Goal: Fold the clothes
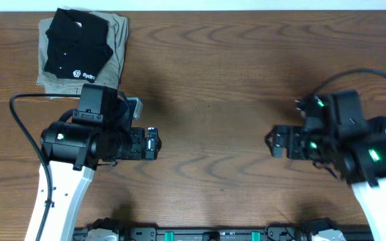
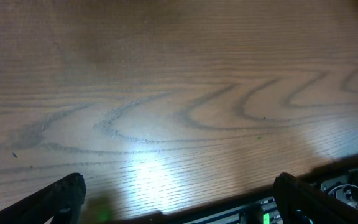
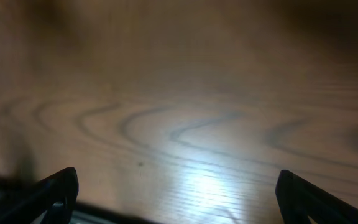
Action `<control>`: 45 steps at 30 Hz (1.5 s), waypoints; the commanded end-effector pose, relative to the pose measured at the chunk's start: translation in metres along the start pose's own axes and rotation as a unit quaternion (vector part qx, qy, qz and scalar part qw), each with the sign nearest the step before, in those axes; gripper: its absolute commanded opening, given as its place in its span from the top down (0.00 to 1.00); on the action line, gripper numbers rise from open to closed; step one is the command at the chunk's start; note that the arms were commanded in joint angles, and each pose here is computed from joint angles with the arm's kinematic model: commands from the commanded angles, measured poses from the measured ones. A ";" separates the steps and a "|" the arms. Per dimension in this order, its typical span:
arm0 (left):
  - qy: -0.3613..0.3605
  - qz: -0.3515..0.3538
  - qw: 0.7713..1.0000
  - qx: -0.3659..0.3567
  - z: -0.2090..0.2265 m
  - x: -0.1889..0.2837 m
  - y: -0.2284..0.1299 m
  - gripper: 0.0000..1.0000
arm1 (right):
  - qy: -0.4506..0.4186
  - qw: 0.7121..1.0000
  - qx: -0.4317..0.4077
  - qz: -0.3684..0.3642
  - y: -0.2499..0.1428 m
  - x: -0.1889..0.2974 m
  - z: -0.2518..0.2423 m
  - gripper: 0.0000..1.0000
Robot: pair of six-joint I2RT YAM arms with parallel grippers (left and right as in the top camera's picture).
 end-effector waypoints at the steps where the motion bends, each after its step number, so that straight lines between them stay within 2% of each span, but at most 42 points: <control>1: -0.008 0.003 1.000 0.004 -0.002 -0.001 -0.001 0.02 | -0.057 0.994 -0.027 -0.094 -0.003 0.034 -0.014 0.01; 5: -0.008 0.003 1.000 0.004 -0.002 -0.001 -0.001 0.02 | -0.037 0.987 -0.022 -0.154 -0.018 0.061 -0.016 0.01; 11: -0.008 0.003 1.000 0.004 -0.002 -0.001 -0.001 0.02 | -0.022 0.982 -0.019 -0.187 -0.036 0.079 -0.019 0.01; 21: -0.008 0.003 1.000 0.004 -0.002 -0.001 -0.001 0.02 | -0.026 0.983 -0.015 -0.181 -0.042 0.080 -0.021 0.01; 33: -0.008 0.003 1.000 0.004 -0.002 -0.001 -0.001 0.02 | -0.067 0.975 0.101 -0.187 -0.039 0.081 -0.025 0.01; 40: -0.008 0.003 1.000 0.004 -0.002 -0.001 -0.001 0.02 | -0.093 0.957 0.075 -0.266 -0.037 0.084 -0.038 0.01; 45: -0.008 0.003 1.000 0.004 -0.002 -0.001 -0.001 0.02 | -0.099 0.942 0.059 -0.315 -0.049 0.062 -0.055 0.01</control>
Point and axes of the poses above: each gripper's point midway between its finger pads, its own x axis back along the fingers, its own z axis along the line the jaws close on, y = z × x, the point moved 8 cm from there along x, back along the fingers, and after that the axes turned 4 degrees about -x, right-handed, at the moved point
